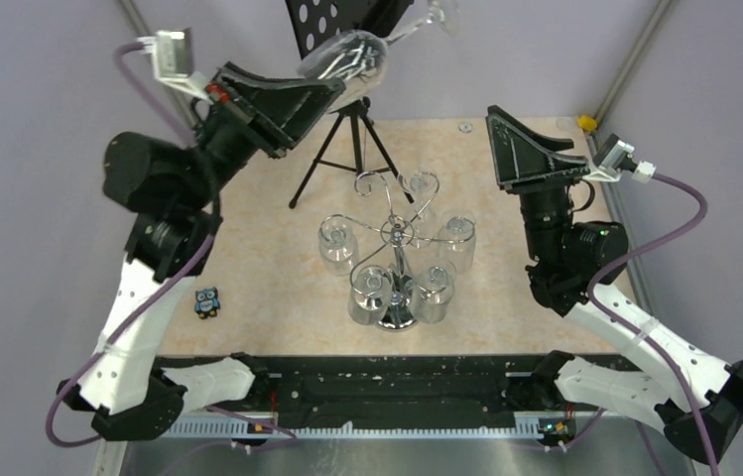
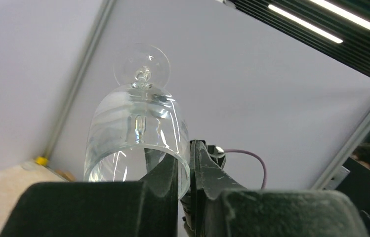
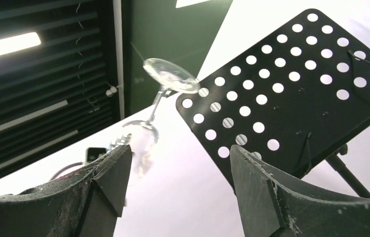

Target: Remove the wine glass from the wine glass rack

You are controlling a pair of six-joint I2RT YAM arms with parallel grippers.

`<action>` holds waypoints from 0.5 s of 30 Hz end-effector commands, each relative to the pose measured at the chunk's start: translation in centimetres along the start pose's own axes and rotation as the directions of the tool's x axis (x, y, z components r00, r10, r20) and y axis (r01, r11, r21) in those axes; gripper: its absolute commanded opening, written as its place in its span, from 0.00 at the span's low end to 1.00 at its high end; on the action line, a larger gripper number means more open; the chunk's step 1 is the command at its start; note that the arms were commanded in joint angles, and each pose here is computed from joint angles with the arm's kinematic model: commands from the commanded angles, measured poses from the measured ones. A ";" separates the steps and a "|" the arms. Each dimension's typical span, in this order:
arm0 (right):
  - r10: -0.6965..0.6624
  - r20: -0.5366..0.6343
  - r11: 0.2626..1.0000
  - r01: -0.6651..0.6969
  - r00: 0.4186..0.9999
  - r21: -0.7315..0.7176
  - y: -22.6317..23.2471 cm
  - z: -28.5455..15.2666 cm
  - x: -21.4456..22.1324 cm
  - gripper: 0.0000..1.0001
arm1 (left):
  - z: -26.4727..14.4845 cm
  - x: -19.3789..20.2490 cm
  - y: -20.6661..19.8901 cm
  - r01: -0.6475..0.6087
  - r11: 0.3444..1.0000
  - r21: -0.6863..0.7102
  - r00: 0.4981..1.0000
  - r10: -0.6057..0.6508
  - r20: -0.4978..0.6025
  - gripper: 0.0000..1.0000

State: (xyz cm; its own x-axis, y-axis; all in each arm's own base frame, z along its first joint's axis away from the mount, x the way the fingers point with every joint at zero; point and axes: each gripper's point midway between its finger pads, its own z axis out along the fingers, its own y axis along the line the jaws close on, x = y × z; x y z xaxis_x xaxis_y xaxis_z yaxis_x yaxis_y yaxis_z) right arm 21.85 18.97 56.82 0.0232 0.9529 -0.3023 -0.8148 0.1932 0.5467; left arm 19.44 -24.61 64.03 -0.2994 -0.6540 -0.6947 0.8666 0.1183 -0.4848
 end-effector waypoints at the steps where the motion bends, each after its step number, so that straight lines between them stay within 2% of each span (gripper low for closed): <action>1: -0.059 -0.019 0.998 0.059 0.998 -0.007 0.4 -0.9 -0.3 0.74 | -2.8 -4.8 -3.2 -0.208 0.974 -0.088 0.969 0.218 0.115 0.00; 8: -0.099 -0.011 0.994 0.100 0.995 0.033 -0.3 -1.7 -1.0 0.74 | -6.8 -5.5 -4.2 -0.270 0.939 -0.211 0.954 0.290 0.071 0.00; 12: -0.123 -0.017 0.991 0.124 0.992 0.056 -0.8 -2.0 -1.0 0.73 | -9.7 -4.1 -3.1 -0.307 0.898 -0.314 0.950 0.311 -0.040 0.00; 15: -0.139 -0.020 0.988 0.140 0.990 0.068 -1.2 -2.1 -1.0 0.73 | -12.4 -3.7 -1.3 -0.324 0.839 -0.437 0.944 0.316 -0.094 0.00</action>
State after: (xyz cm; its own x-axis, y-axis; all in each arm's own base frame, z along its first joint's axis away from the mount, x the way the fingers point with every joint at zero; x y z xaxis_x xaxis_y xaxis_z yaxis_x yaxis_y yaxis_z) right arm 21.63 17.74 55.17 0.0936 0.9217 -0.3765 -0.7759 0.3045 0.5525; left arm 13.26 -15.42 64.39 -0.0499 -0.5994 -0.7989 0.7808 0.4754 -0.4054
